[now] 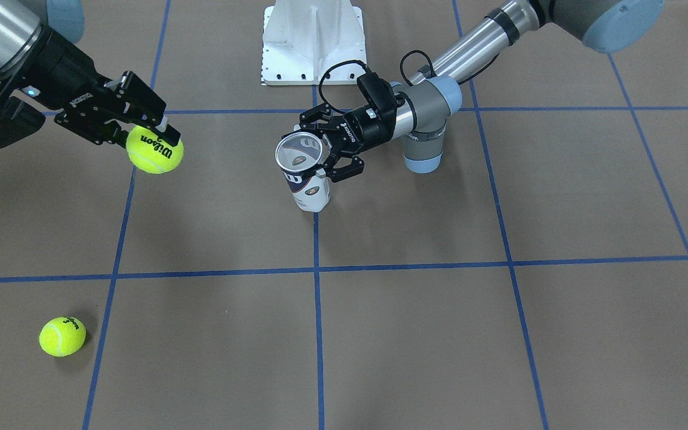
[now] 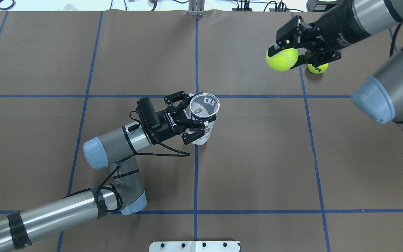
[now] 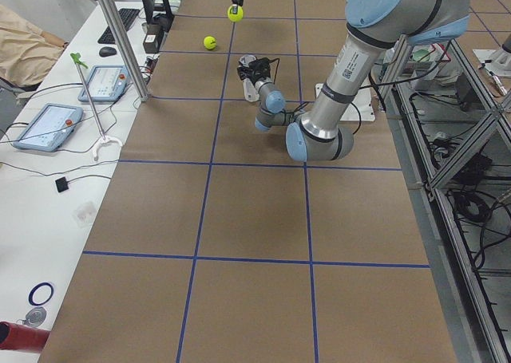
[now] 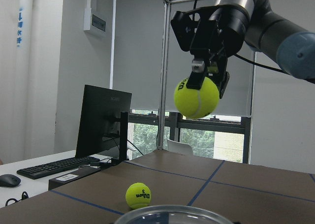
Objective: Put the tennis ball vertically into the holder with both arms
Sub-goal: 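Carry the yellow ball with the right gripper above the upright can, then lower the ball into the can opening and open the right gripper, then move the right gripper away toward the other yellow ball, then lower the right gripper and grasp the second yellow tennis ball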
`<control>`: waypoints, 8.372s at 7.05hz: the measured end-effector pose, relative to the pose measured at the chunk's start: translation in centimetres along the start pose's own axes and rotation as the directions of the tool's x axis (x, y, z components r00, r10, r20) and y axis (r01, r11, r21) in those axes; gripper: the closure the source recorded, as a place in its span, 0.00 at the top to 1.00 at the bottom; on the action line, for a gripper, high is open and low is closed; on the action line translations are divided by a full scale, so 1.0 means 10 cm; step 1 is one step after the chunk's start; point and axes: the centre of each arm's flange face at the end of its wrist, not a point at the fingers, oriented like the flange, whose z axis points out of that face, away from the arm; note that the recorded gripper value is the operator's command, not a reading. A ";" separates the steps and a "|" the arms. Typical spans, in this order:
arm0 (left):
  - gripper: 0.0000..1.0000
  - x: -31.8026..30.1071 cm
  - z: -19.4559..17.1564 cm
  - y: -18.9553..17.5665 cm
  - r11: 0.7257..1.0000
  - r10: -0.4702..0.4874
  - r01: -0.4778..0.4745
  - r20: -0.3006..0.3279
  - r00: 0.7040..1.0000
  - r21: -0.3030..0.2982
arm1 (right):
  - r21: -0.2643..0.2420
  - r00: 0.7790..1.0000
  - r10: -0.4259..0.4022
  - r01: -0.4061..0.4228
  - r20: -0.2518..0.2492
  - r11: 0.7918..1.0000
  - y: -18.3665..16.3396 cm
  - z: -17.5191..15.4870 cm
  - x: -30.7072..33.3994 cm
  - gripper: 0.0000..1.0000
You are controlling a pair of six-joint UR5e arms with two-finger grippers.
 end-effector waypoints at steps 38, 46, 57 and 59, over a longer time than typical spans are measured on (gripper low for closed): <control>0.98 -0.10 -0.25 0.10 0.999 0.034 -0.034 0.013 0.999 -0.031 | 0.129 0.968 0.038 -0.006 -0.247 0.992 1.19 1.33 -1.17 0.99; 0.98 -0.08 -0.26 0.17 0.996 0.072 -0.071 0.012 0.997 -0.057 | 0.065 0.900 -0.187 0.230 -0.393 0.971 0.54 1.08 -0.20 0.99; 0.98 -0.08 -0.26 0.17 0.994 0.091 -0.090 0.011 0.996 -0.059 | -0.109 0.740 -0.410 0.421 -0.533 0.901 -2.02 1.07 2.80 0.99; 0.98 -0.08 -0.26 0.17 0.994 0.091 -0.090 0.012 0.996 -0.058 | -0.106 0.742 -0.400 0.412 -0.537 0.905 -2.13 1.12 2.81 0.99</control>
